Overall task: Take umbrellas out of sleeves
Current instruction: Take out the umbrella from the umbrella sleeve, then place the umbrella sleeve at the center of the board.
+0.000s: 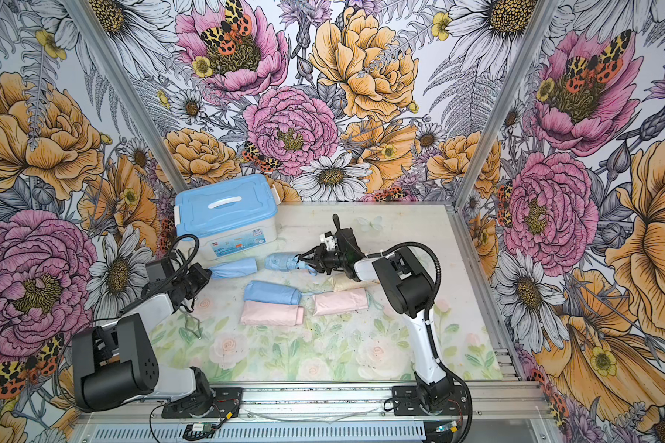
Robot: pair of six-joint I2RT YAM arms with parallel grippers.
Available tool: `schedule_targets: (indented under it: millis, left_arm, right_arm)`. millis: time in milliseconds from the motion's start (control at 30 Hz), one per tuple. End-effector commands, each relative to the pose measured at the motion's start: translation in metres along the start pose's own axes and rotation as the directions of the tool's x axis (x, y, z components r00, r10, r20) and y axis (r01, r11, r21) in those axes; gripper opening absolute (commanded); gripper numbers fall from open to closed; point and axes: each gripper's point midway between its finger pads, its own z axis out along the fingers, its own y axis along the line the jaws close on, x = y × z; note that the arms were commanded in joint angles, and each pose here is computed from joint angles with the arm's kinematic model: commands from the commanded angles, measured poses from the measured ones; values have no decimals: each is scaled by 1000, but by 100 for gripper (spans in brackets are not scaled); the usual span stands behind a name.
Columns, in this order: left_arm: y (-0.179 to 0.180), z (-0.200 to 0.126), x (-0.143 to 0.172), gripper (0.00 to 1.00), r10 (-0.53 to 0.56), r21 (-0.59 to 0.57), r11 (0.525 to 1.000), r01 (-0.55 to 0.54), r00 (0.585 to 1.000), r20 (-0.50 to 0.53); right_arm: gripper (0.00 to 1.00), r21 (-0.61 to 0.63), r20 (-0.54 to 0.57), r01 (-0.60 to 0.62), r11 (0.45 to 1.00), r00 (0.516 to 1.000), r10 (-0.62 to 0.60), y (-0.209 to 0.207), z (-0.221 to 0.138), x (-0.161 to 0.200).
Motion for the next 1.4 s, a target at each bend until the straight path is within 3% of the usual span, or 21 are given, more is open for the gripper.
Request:
schedule_targets:
  millis: [0, 400, 733, 1200, 1367]
  left_arm:
    - [-8, -6, -11, 1, 6, -11, 1000, -6, 1000, -15]
    - [-34, -25, -30, 2, 143, -26, 988, -151, 972, -188]
    - [-17, -17, -30, 5, 177, -46, 979, -198, 940, -293]
    - [16, -26, -48, 19, 182, -168, 956, -239, 937, -299]
    - [20, -29, -52, 27, 182, -190, 952, -242, 940, -287]
  right_arm:
    - [0, -51, -36, 87, 995, 995, -89, 22, 9, 1]
    - [0, -44, -77, 97, 994, 992, -100, 17, 24, 2]
    - [0, -24, -92, 91, 996, 991, -92, 6, 38, 5]
    - [0, 16, -96, 82, 996, 992, -80, -10, 52, 4]
    - [9, 33, -87, 71, 997, 994, -68, -17, 52, 2]
